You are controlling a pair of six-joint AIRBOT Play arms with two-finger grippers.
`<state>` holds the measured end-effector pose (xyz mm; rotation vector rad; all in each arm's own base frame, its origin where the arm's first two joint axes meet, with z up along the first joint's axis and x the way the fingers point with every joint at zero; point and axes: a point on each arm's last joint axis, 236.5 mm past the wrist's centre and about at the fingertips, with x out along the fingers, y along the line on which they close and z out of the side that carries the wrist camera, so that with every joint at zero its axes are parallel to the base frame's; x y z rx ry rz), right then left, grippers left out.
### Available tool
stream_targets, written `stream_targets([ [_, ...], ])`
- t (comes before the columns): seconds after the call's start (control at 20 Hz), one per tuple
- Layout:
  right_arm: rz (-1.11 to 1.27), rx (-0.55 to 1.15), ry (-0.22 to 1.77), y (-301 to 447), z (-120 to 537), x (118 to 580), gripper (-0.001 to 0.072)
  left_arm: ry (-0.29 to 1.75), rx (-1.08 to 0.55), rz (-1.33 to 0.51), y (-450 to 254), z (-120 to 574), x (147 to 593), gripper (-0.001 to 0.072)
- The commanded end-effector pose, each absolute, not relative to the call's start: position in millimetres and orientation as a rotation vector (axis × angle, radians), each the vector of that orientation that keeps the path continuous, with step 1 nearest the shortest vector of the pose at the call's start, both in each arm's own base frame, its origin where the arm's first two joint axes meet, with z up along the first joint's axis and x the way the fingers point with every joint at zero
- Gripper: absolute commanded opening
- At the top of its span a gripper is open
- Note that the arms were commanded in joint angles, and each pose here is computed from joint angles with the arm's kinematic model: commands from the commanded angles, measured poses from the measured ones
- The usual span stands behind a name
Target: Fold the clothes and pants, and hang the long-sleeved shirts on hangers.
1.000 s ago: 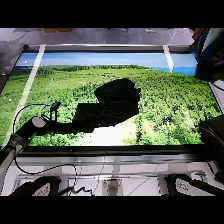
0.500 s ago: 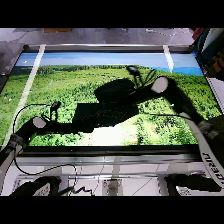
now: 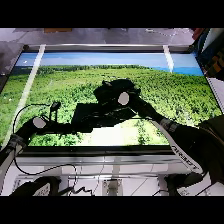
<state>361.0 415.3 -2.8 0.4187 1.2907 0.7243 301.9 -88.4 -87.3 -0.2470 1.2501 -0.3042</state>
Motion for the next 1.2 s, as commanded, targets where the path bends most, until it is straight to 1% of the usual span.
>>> stream_targets([
  [0.0, 0.674, 0.549, 1.447, 435.3, -19.3, 348.8, 0.0492, 1.249, -0.246, -0.304, -88.0, -86.9, 302.2, 0.0023],
  [0.1, 0.647, 0.563, 1.510, 437.6, -30.0, 344.8, 0.0492, 1.249, -0.246, -0.304, -88.0, -86.9, 302.2, 0.0023],
  [0.3, 0.564, 0.637, 1.562, 445.7, -42.9, 346.2, 0.0492, 1.249, -0.246, -0.304, -87.9, -87.0, 302.2, 0.0023],
  [0.4, 0.546, 0.659, 1.557, 451.4, -47.2, 346.7, 0.0492, 1.250, -0.246, -0.303, -87.9, -87.5, 301.9, 0.0023],
  [0.55, 0.553, 0.680, 1.489, 464.3, -44.0, 353.9, 0.0492, 1.251, -0.246, -0.303, -87.9, -87.9, 301.8, 0.0023],
  [0.65, 0.521, 0.739, 1.452, 471.4, -41.6, 362.4, 0.0477, 1.251, -0.247, -0.303, -88.0, -87.8, 301.8, 0.0023],
  [0.7, 0.498, 0.761, 1.456, 471.4, -44.1, 364.4, 0.0454, 1.251, -0.247, -0.303, -88.0, -87.8, 301.8, 0.0023],
  [0.85, 0.438, 0.796, 1.505, 470.7, -61.3, 362.2, 0.0454, 1.250, -0.255, -0.304, -89.3, -87.2, 302.1, 0.0023],
  [0.9, 0.414, 0.813, 1.518, 470.5, -66.2, 362.0, 0.0437, 1.250, -0.254, -0.306, -89.8, -87.3, 301.9, 0.0023],
  [1.0, 0.386, 0.842, 1.515, 470.8, -70.9, 366.3, 0.0342, 1.251, -0.252, -0.307, -90.2, -87.3, 301.8, 0.0023],
  [1.05, 0.384, 0.855, 1.493, 471.6, -70.0, 371.4, 0.0278, 1.251, -0.252, -0.307, -90.2, -87.3, 301.8, 0.0023],
  [1.1, 0.385, 0.871, 1.458, 472.8, -67.4, 379.3, 0.0189, 1.251, -0.252, -0.308, -90.2, -87.3, 301.7, 0.0023],
  [1.15, 0.387, 0.889, 1.423, 474.0, -64.0, 387.2, 0.0124, 1.251, -0.252, -0.307, -90.2, -87.4, 301.8, 0.0023],
])
